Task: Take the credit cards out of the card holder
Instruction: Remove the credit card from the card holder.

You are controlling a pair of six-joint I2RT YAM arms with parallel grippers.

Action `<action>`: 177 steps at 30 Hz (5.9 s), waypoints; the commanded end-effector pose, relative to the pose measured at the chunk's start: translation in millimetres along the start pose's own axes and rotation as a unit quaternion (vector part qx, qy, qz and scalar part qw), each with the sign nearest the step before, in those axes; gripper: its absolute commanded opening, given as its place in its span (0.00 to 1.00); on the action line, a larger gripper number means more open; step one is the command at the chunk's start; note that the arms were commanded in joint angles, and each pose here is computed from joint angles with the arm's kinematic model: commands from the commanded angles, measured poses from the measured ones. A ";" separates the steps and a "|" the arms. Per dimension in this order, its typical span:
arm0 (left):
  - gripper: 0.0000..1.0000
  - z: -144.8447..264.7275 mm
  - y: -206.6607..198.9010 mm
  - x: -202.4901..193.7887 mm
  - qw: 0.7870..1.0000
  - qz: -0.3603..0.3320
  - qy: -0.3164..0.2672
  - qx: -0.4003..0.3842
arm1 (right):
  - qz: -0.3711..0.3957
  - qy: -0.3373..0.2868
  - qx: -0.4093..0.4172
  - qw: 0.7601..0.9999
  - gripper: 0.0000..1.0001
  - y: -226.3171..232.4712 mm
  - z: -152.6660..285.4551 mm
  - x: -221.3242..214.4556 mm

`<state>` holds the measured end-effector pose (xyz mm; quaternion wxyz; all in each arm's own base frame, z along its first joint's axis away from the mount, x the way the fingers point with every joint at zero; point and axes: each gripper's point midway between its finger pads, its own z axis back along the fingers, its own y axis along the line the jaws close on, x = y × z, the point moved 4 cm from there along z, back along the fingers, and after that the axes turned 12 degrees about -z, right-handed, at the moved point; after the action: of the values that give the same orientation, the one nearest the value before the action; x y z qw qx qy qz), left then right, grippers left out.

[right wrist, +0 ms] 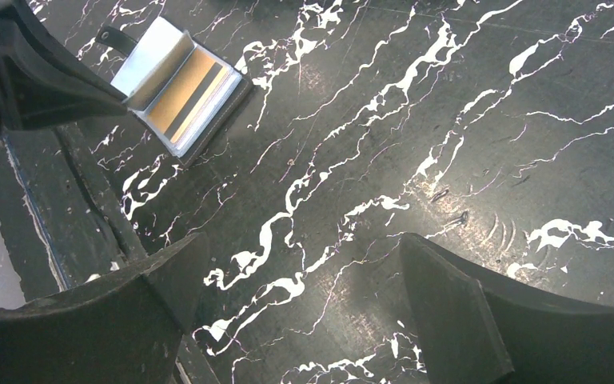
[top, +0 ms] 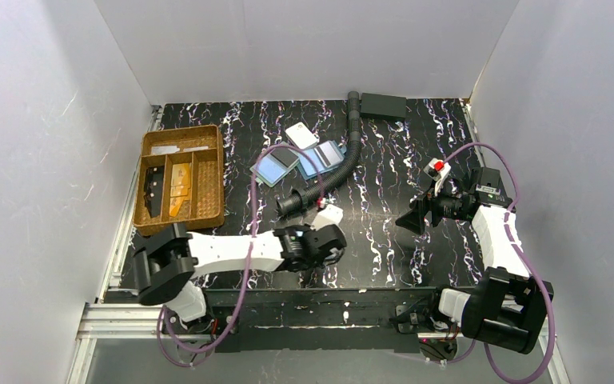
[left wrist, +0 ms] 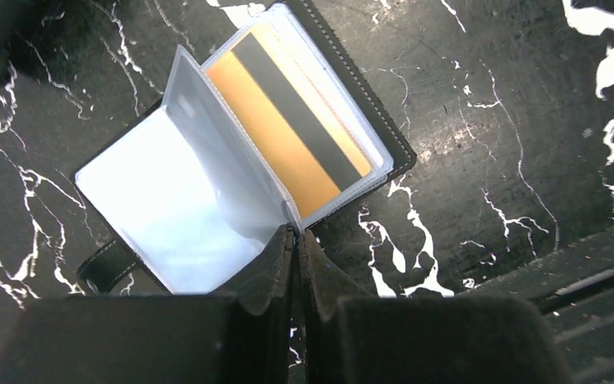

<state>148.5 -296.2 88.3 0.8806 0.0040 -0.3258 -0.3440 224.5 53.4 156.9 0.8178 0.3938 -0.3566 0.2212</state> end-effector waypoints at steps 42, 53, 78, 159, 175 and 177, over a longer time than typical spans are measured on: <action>0.54 30.2 70.3 -28.3 0.916 0.321 -0.092 -0.224 | 0.094 0.129 0.107 0.981 0.88 86.0 -93.6 35.7; 0.49 9.0 89.7 -43.2 0.922 0.336 -0.087 -0.170 | -0.087 0.204 0.155 0.963 0.24 129.6 -201.4 -1.8; 0.28 -22.3 88.0 -57.9 0.912 0.369 -0.046 -0.176 | -0.251 0.220 0.181 0.925 0.26 127.3 -231.1 -51.1; 0.30 -16.7 90.3 -45.8 0.905 0.374 -0.073 -0.187 | -0.237 0.275 0.110 0.925 0.28 104.9 -242.8 -77.3; 0.31 -17.4 95.0 -50.4 0.907 0.380 -0.073 -0.165 | -0.237 0.279 0.109 0.924 0.28 103.8 -243.5 -79.0; 0.31 -17.8 95.4 -52.1 0.907 0.382 -0.069 -0.161 | -0.238 0.279 0.108 0.924 0.28 103.6 -243.4 -79.3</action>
<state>187.2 -201.3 69.7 0.9035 -0.3026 -0.3010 -0.0382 203.9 306.6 53.3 0.8513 0.4995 0.0173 0.1594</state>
